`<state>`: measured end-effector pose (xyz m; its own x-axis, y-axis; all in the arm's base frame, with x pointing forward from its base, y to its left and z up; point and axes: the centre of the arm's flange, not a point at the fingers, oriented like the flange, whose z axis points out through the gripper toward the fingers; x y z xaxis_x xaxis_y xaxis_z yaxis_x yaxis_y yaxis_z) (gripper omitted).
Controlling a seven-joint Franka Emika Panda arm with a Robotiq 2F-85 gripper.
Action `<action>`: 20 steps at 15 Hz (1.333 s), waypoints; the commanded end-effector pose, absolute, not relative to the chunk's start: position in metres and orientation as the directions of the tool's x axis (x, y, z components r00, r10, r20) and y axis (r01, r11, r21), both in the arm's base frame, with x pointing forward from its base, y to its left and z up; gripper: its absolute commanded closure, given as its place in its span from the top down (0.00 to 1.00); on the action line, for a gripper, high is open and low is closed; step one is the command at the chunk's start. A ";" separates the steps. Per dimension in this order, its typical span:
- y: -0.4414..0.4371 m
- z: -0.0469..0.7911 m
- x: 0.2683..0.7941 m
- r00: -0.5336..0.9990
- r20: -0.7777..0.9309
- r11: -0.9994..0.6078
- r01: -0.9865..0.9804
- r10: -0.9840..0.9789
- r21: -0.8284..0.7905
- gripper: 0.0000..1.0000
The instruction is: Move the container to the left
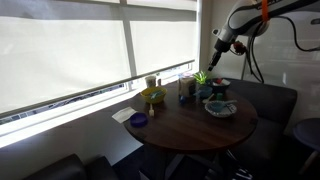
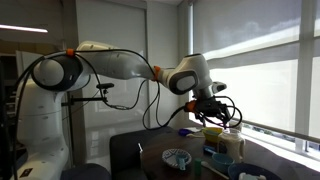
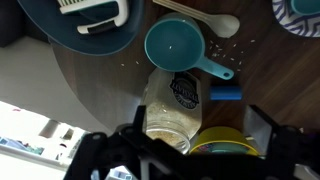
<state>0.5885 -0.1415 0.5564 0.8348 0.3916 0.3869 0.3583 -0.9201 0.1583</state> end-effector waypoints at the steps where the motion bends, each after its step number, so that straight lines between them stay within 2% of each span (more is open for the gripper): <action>1: -0.141 0.556 0.589 0.835 0.387 -0.920 0.359 0.392 0.158 1.00; 6: -0.147 0.559 0.613 0.793 0.303 -0.848 0.510 0.528 0.143 1.00; 9: -0.148 0.565 0.644 0.745 0.293 -0.799 0.537 0.600 0.269 1.00; 11: -0.142 0.571 0.668 0.720 0.314 -0.784 0.549 0.619 0.289 1.00; 16: -0.088 0.579 0.713 0.667 0.295 -0.728 0.643 0.685 0.236 1.00; 20: -0.079 0.556 0.711 0.713 0.194 -0.738 0.659 0.674 0.143 1.00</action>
<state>0.6921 -0.0760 0.5602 0.6784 0.6841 0.2680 0.6627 -0.7272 0.1787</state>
